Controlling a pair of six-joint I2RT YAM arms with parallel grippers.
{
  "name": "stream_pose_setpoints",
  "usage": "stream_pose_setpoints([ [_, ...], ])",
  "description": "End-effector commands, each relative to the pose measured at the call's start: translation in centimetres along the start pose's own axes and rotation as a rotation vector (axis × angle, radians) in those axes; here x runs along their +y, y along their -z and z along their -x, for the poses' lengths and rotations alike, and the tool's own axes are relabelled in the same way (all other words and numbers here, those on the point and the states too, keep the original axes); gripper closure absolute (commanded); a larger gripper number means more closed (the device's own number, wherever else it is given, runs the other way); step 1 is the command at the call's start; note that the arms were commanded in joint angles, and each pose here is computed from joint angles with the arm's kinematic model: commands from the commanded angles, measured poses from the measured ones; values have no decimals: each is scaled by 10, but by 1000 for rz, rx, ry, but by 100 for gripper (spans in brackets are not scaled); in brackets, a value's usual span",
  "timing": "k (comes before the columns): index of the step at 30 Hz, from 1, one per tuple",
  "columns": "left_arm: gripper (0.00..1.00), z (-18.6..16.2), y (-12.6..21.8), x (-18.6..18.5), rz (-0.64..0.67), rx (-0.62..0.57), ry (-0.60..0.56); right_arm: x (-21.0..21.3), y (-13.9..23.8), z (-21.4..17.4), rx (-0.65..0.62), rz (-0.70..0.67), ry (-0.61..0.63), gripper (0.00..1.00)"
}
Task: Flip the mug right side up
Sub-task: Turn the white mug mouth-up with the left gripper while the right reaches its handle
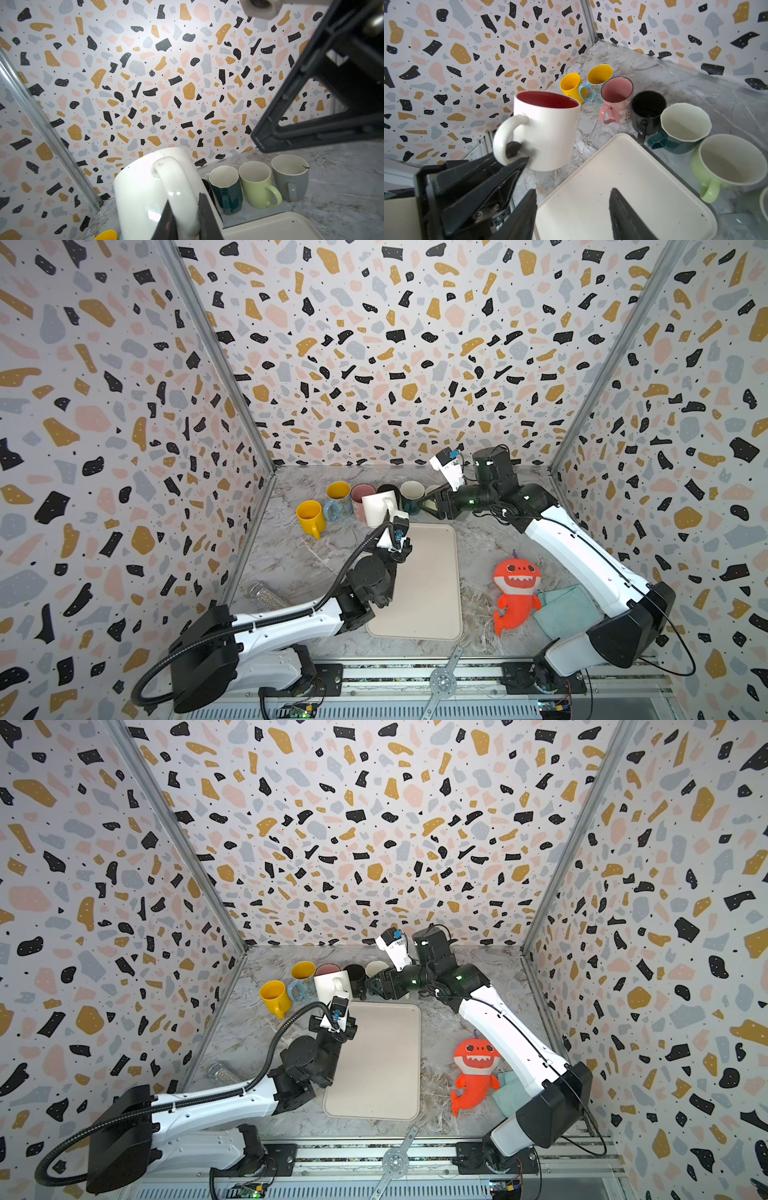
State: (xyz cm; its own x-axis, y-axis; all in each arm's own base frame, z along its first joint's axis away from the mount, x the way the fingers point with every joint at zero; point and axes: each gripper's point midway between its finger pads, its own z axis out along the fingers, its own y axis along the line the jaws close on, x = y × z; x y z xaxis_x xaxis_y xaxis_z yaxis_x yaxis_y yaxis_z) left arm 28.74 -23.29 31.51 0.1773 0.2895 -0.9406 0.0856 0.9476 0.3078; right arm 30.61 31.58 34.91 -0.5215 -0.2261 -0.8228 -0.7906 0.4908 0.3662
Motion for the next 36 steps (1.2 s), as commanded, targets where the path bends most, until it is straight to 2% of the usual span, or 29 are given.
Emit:
stream_pose_setpoints([
  [1,100,26,7,29,149,-81,46,17,10,16,-29,54,43,41],
  [17,100,19,19,4,245,-148,-206,32,-23,-2,135,195,127,36],
  [26,100,22,18,7,257,-145,-204,28,-32,-24,242,182,113,36],
  [36,100,27,17,4,254,-158,-227,16,-48,-40,302,173,47,36],
])
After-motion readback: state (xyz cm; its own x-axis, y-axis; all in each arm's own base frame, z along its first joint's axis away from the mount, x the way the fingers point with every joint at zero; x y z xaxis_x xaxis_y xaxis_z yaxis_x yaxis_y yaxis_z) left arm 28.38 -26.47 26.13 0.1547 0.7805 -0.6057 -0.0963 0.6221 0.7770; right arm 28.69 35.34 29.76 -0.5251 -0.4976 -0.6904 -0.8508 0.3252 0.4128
